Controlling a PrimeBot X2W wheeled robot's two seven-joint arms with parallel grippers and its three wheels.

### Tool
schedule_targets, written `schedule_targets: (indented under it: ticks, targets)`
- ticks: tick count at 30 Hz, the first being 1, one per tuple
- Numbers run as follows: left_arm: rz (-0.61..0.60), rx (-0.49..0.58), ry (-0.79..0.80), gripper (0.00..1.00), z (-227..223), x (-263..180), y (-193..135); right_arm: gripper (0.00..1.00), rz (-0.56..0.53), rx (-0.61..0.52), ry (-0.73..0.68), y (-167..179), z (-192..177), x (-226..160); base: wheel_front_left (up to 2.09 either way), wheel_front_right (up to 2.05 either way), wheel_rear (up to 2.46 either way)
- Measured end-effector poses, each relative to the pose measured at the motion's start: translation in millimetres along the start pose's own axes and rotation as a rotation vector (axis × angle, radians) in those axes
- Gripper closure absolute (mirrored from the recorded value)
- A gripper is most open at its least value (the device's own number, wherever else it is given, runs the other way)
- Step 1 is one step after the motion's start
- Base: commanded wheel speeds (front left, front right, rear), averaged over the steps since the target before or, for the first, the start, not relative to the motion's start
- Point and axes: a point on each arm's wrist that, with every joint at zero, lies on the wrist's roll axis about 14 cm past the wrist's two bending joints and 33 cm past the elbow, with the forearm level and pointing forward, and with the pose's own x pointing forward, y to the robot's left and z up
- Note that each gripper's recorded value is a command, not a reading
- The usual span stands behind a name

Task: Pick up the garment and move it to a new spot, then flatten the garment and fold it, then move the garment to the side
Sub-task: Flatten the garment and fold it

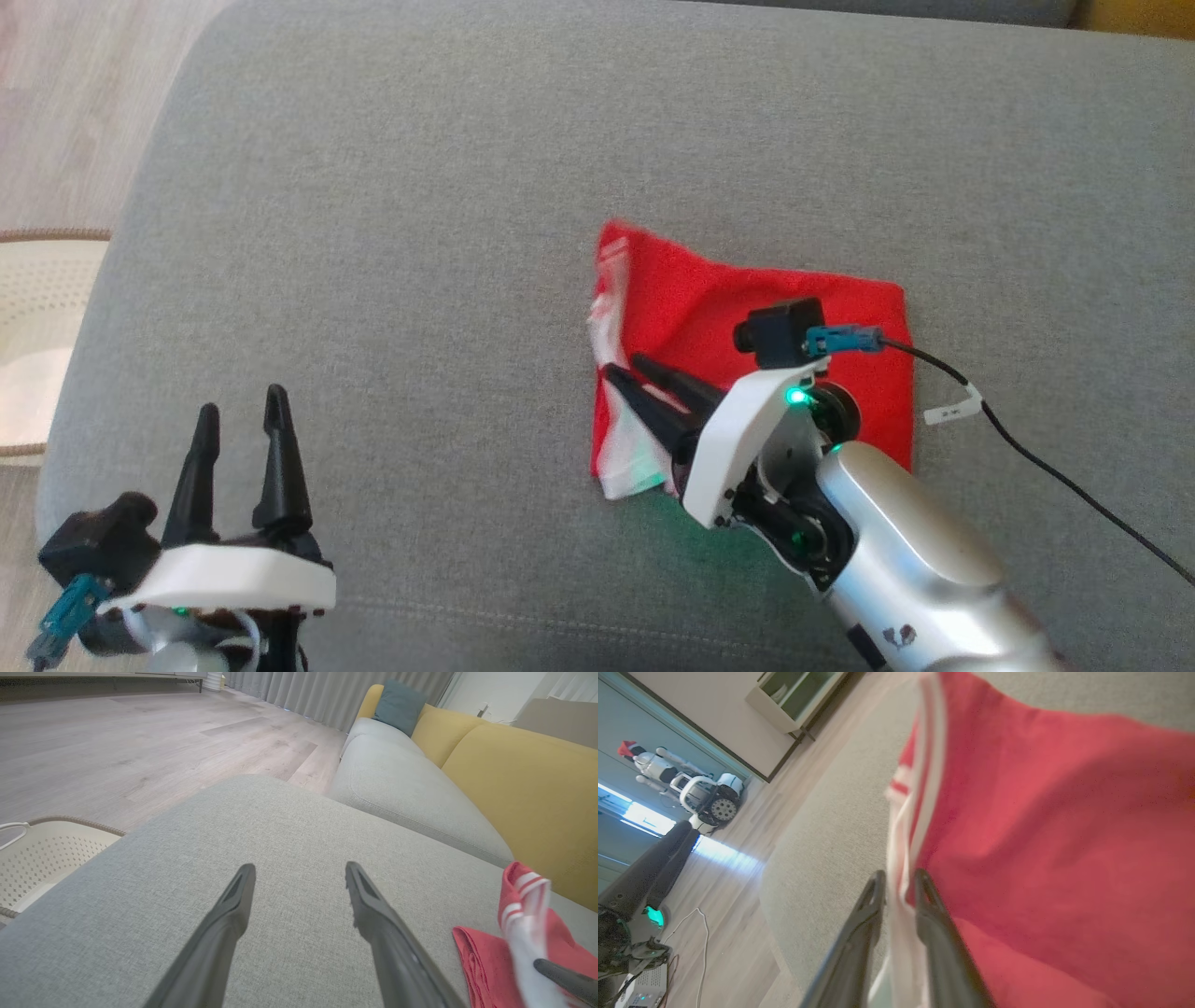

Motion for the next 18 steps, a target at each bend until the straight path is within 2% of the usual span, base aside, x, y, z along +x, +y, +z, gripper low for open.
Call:
schedule_targets:
  ticks: [9,13,18]
  targets:
    - [-0.04,-0.005,-0.002,0.0,0.1,3.8,-12.5,0.0,-0.006,0.011,-0.158,-0.1,34.4,-10.6,0.0,0.0,0.0]
    - [-0.061,-0.006,0.0,0.0,-0.9,5.8,-19.1,0.0,-0.068,0.016,-0.28,-18.9,58.7,-24.9,0.0,0.0,0.0]
    - [-0.096,0.0,0.003,0.0,-2.3,7.9,-29.7,0.0,-0.187,-0.067,-0.436,-47.8,89.4,-50.7,0.0,0.0,0.0]
